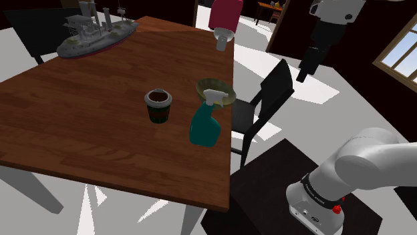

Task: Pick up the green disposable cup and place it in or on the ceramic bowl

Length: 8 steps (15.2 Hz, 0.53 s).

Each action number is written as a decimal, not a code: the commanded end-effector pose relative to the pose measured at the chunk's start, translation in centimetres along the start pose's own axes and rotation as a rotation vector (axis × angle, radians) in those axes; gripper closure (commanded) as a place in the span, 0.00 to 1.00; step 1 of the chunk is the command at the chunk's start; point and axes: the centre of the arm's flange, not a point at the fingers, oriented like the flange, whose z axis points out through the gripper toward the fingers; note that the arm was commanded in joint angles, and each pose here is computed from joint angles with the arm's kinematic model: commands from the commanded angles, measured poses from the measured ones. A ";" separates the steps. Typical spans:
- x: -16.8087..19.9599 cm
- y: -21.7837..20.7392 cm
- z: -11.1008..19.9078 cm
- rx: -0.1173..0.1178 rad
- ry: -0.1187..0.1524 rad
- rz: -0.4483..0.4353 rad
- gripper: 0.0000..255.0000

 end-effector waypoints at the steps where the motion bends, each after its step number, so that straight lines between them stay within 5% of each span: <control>1: 0.0 0.0 0.0 0.000 0.000 0.000 0.00; 8: 5.6 -3.3 4.3 0.122 0.049 0.025 0.00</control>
